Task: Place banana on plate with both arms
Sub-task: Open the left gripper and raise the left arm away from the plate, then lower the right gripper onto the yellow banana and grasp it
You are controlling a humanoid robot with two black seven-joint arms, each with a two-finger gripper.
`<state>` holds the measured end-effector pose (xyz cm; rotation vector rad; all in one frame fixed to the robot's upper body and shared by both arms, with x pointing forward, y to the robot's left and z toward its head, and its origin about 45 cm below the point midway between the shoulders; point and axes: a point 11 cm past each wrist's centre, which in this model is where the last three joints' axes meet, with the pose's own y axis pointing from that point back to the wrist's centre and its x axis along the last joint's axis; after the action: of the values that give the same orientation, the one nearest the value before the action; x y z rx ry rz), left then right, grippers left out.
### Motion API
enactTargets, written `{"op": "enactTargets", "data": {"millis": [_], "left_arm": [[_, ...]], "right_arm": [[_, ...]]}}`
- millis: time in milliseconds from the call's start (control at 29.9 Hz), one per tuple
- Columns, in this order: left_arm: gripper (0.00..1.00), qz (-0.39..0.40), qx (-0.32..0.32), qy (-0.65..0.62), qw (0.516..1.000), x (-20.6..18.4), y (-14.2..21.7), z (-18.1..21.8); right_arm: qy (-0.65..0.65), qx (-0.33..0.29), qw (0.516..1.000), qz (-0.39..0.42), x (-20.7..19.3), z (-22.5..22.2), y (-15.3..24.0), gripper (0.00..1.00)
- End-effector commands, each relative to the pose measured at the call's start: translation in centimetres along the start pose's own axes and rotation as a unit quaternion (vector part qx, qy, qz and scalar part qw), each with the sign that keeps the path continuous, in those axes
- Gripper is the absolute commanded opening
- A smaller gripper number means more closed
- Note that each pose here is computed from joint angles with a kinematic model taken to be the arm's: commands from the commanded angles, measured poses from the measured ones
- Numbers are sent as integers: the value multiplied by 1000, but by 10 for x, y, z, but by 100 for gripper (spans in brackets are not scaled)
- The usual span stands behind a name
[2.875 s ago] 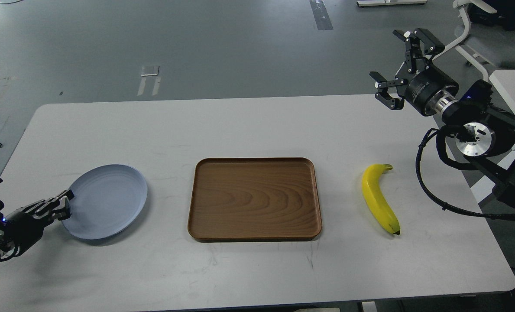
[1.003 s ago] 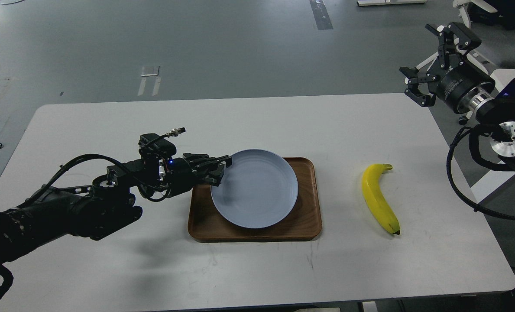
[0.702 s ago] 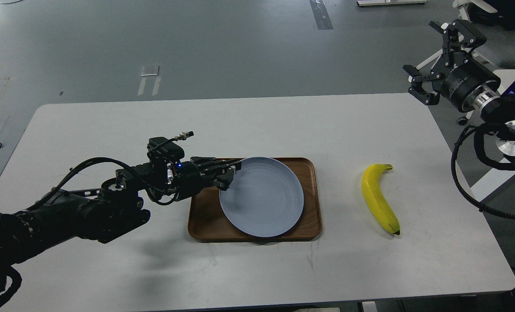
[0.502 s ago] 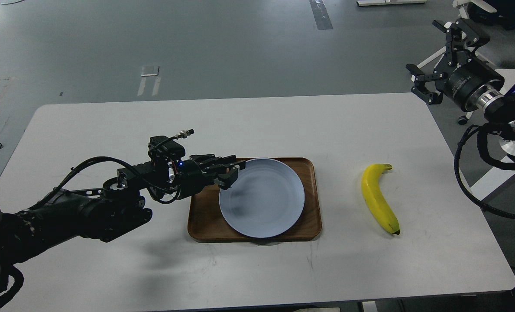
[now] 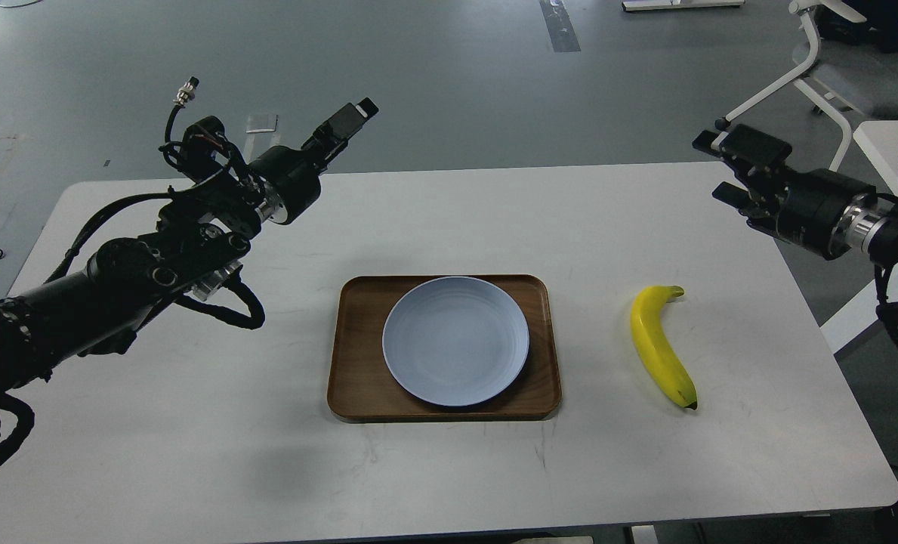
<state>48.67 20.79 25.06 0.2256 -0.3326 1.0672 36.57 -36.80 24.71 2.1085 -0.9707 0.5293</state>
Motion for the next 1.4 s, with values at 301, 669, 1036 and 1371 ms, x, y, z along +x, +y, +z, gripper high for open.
{"op": "enactTargets", "data": {"millis": [301, 669, 1036, 1371], "left_arm": [[98, 77, 23, 172, 982, 61, 12, 7], [98, 88, 34, 170, 981, 70, 23, -5], [98, 86, 41, 169, 981, 66, 26, -12], [98, 83, 46, 167, 981, 62, 26, -16]], "right_arm": [[186, -56, 970, -144, -83, 47, -19, 89], [195, -66, 962, -177, -110, 59, -29, 73], [218, -56, 959, -174, -112, 52, -43, 25], [276, 35, 952, -127, -84, 1, -69, 1]]}}
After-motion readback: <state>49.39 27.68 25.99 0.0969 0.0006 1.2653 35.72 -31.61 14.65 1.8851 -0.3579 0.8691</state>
